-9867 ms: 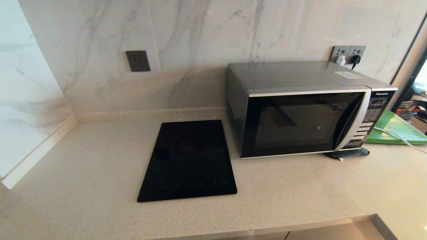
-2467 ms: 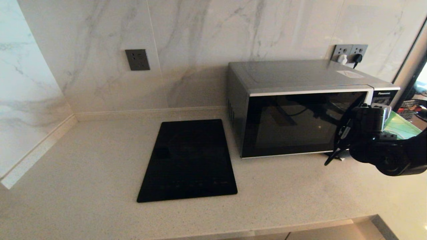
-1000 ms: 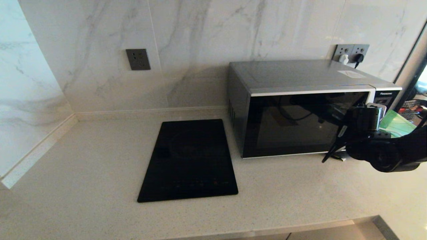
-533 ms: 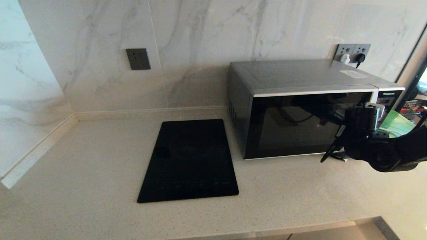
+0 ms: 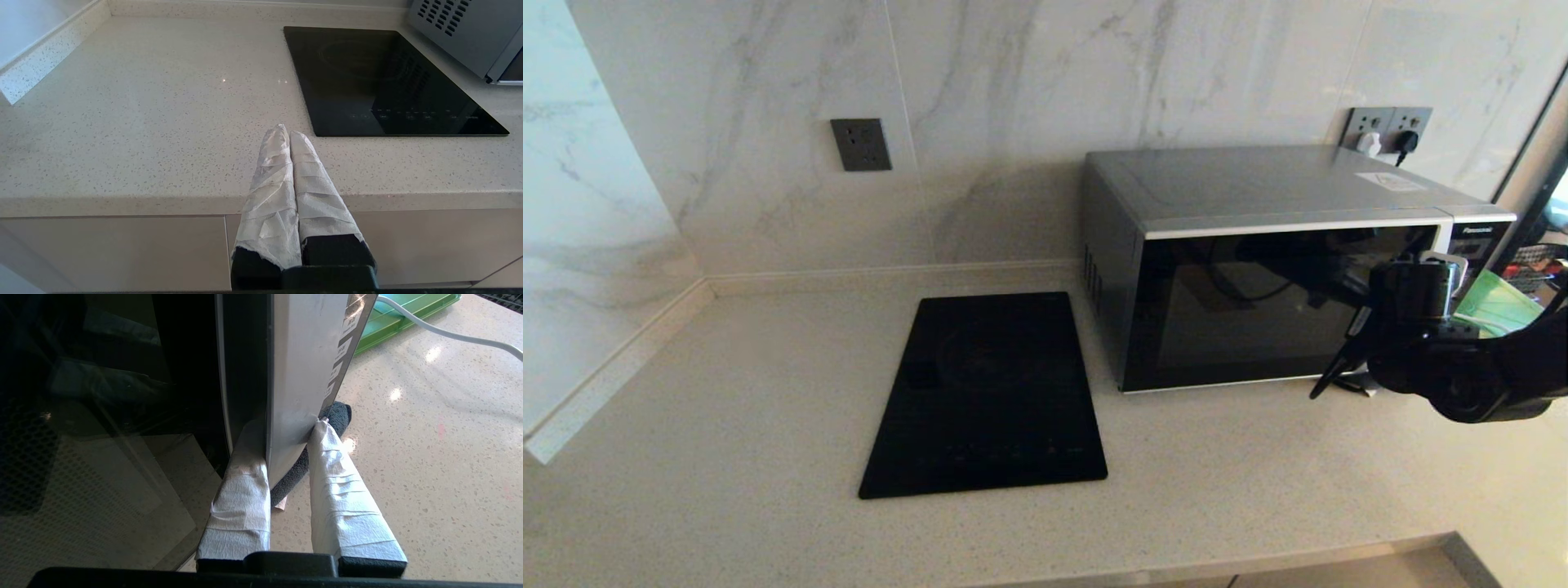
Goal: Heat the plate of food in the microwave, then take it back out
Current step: Open the microwave oven
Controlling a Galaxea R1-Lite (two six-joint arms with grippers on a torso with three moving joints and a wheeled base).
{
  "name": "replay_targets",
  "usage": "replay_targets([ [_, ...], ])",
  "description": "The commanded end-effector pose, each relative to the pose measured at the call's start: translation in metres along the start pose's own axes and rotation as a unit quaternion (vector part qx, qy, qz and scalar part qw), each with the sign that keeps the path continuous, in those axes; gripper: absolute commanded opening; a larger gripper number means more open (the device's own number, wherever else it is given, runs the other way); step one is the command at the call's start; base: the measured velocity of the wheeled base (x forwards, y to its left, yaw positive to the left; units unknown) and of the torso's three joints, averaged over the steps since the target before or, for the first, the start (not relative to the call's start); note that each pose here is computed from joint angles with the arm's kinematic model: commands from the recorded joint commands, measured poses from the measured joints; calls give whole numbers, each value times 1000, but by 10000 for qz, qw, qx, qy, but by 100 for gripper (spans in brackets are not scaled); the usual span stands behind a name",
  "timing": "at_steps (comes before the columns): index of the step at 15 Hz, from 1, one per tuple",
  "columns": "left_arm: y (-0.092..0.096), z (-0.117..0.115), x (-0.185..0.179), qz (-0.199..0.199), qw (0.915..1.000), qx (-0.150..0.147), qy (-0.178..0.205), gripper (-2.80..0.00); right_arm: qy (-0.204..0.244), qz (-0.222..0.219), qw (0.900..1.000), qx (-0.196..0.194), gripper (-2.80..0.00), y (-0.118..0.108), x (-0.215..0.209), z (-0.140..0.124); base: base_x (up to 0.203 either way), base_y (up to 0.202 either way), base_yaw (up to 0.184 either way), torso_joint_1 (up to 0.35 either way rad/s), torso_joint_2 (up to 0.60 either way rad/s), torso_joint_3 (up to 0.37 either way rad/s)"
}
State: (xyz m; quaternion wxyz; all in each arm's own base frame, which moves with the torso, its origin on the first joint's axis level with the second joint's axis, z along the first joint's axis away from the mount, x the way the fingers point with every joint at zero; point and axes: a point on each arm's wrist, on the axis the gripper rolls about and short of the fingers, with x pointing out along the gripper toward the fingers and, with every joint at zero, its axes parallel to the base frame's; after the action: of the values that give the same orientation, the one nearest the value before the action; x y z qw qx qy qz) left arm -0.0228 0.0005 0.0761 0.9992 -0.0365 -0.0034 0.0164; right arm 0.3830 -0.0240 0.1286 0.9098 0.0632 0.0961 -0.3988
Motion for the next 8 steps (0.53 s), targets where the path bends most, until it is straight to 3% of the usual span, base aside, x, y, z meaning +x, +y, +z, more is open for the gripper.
replay_targets([
  [1, 0, 0, 0, 4, 10000, -3, 5, -280, -41, -34, 10000, 47, -280, -3, -4, 3, 0, 0, 0, 0, 0, 0],
  [8, 0, 0, 0, 4, 10000, -3, 5, -280, 71, -98, 9999, -77, -280, -13, -15, -4, 0, 0, 0, 0, 0, 0],
])
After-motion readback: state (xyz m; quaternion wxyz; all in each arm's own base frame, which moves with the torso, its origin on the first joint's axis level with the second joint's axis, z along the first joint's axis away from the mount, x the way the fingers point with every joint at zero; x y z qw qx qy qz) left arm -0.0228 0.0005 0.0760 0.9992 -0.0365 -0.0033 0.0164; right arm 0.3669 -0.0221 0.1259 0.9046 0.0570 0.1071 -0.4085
